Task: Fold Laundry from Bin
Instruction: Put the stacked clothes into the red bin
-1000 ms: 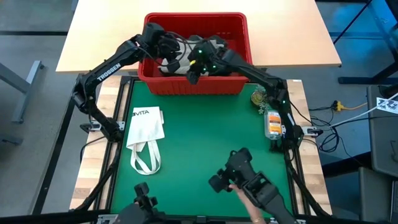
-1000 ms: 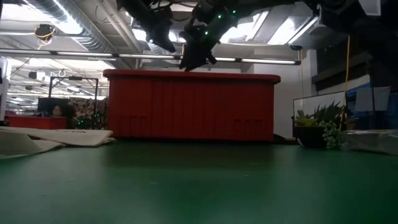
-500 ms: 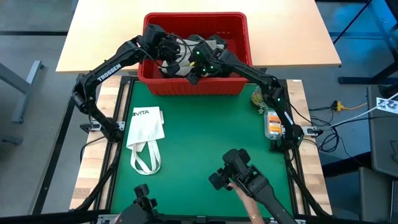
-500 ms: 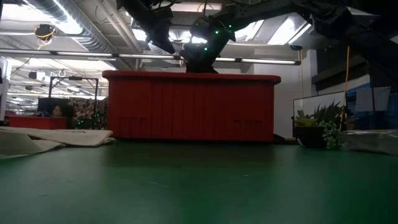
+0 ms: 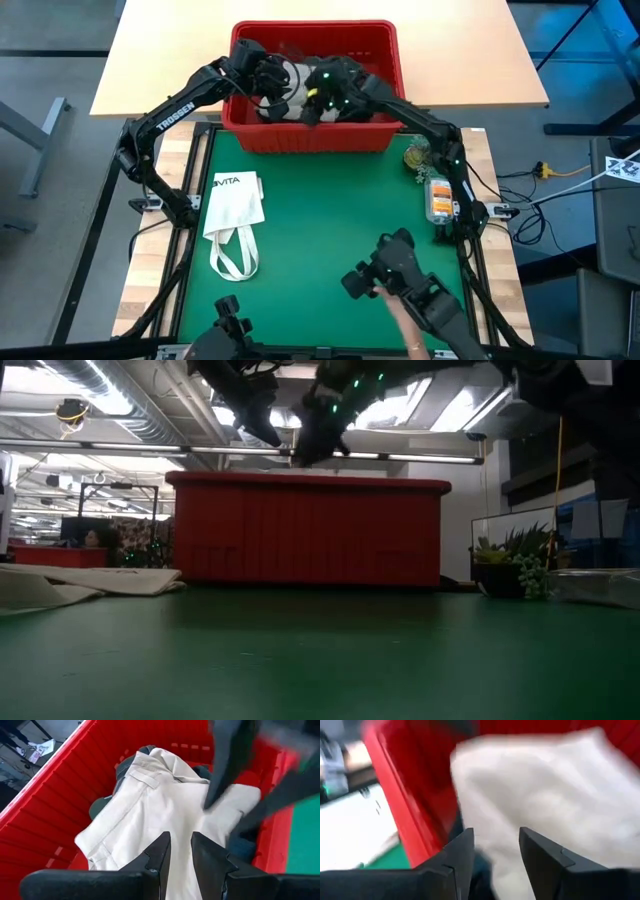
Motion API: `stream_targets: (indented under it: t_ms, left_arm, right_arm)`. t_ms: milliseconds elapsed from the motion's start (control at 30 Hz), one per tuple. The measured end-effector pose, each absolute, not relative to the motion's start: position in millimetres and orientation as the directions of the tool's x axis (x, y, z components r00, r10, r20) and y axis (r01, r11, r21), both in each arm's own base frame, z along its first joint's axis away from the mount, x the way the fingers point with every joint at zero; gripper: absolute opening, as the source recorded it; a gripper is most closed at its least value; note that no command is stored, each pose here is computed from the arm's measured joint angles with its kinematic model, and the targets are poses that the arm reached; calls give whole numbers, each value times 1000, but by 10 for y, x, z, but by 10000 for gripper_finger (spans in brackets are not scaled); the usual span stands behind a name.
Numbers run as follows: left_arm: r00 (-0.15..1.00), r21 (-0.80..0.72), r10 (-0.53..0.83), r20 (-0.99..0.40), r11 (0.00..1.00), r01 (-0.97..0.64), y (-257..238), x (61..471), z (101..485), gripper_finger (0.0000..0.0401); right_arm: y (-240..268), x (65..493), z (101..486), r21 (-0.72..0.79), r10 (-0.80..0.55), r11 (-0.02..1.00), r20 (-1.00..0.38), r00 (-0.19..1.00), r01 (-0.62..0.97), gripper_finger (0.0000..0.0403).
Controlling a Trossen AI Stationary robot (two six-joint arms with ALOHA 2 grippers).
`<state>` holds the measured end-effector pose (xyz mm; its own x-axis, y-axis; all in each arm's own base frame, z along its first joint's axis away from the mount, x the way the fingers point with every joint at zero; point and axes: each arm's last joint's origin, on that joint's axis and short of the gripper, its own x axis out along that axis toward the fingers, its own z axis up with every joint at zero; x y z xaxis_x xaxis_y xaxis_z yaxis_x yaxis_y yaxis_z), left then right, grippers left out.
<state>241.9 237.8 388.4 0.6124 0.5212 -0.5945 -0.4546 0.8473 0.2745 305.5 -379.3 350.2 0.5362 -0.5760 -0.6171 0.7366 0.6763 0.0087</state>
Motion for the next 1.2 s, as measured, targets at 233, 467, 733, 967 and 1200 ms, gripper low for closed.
stream_targets:
  t_ms: [233,467,733,967,1200]
  left_arm:
    - [612,275,522,-594,847,-455,2379,2419,3885,74]
    - [613,275,521,-594,848,-454,2378,2419,3884,74]
    - [607,269,513,-607,851,-450,2371,2413,3872,74]
    - [606,268,512,-609,852,-450,2370,2412,3871,74]
    - [616,277,525,-588,846,-456,2314,2353,3958,74]
  right_arm:
    - [-3953,2852,3640,-39,-694,588,-537,479,808,159]
    - [-4342,2577,3338,8,-723,460,-577,380,888,159]
    - [-4758,2358,2685,76,-675,329,-678,291,941,159]
    - [-4834,2369,2480,80,-658,314,-700,277,946,159]
    - [-4740,2339,2748,138,-647,368,-672,360,919,159]
